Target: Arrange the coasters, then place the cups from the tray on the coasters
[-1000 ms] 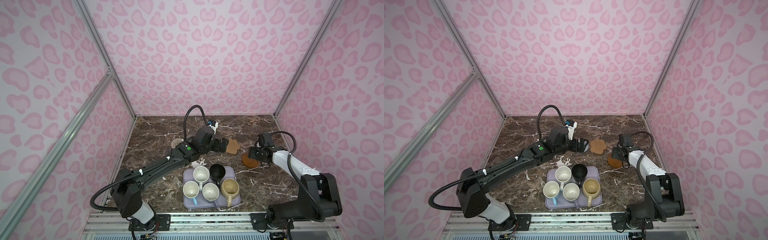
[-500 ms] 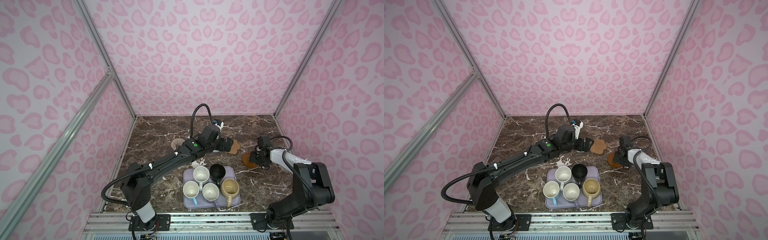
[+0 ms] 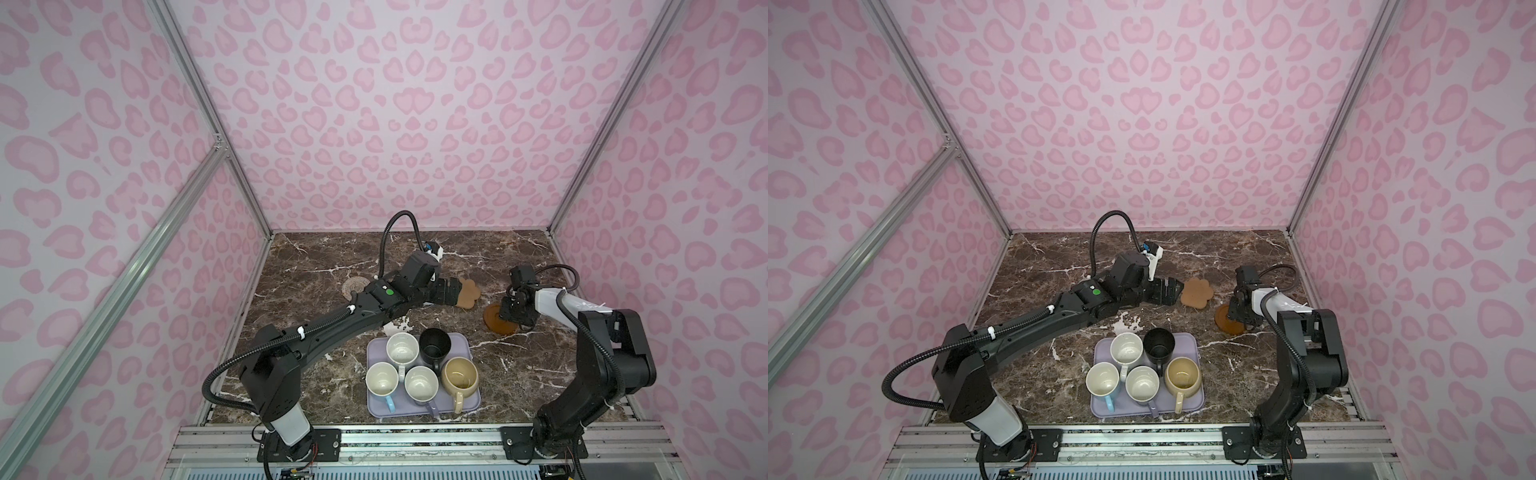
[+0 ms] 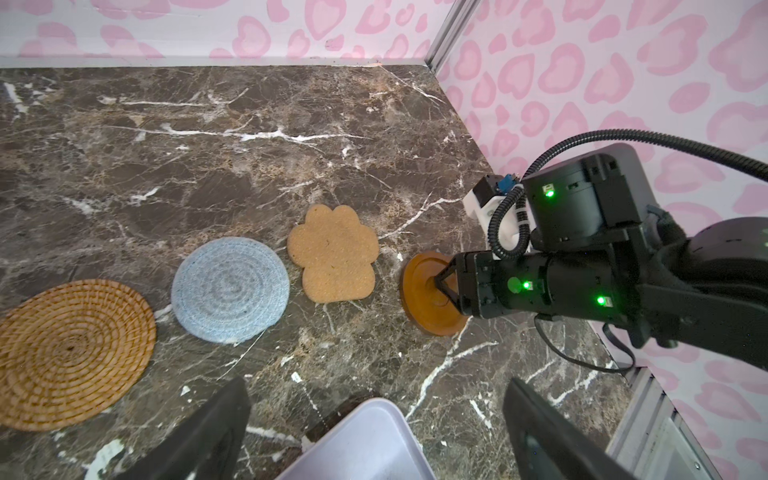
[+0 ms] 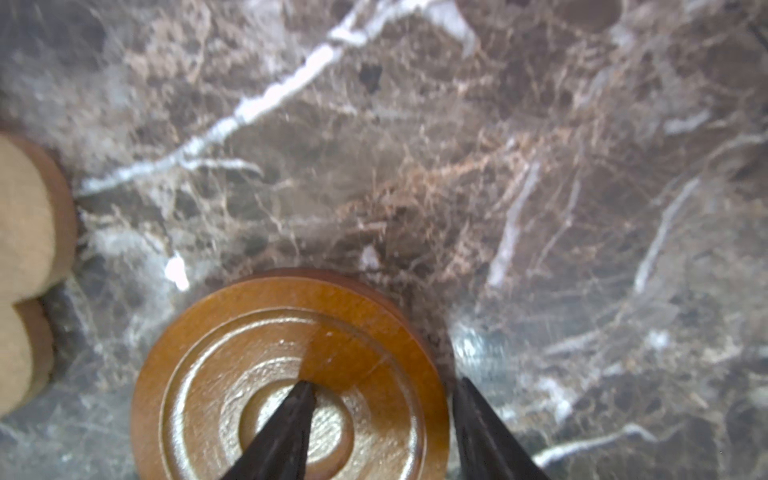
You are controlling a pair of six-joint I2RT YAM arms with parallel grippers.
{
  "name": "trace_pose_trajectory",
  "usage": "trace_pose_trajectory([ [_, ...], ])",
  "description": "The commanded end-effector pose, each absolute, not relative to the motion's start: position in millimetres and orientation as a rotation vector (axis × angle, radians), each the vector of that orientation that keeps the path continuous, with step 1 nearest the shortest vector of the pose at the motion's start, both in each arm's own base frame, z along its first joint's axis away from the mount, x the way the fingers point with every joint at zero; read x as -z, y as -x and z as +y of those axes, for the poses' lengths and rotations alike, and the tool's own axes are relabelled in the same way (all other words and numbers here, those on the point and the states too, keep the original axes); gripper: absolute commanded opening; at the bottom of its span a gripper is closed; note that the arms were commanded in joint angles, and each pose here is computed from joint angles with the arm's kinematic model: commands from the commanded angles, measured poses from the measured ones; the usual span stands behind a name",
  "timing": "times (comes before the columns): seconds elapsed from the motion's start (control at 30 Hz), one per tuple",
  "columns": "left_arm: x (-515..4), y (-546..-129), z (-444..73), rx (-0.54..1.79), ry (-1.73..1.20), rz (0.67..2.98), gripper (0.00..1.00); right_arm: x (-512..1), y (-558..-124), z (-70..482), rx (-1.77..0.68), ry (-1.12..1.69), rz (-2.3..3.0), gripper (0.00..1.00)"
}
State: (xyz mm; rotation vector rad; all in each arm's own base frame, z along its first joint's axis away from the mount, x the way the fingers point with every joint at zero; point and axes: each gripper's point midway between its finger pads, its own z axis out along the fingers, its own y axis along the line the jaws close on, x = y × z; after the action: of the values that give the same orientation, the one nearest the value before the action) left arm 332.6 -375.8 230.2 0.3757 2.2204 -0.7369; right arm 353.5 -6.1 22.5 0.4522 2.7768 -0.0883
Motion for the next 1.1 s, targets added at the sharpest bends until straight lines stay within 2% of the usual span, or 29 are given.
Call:
trace_pose_trajectory([
  [0.0,-239,-339,-366,0.690,-0.326,2.197,0.97,-19,-359,-11,0.131,-0.448,2.791,0.54],
  [0.43,-240,-341,-359,0.674,-0.313,2.192,0.97,-18,-399,-25,0.218,-0.467,2.784,0.53],
  [0.7,-237,-348,-356,0.674,-0.293,2.196,0.97,-11,-416,-21,0.190,-0.459,2.788,0.53],
  [1.07,-240,-351,-351,0.697,-0.254,2.184,0.97,-15,-427,-16,0.176,-0.438,2.772,0.53],
])
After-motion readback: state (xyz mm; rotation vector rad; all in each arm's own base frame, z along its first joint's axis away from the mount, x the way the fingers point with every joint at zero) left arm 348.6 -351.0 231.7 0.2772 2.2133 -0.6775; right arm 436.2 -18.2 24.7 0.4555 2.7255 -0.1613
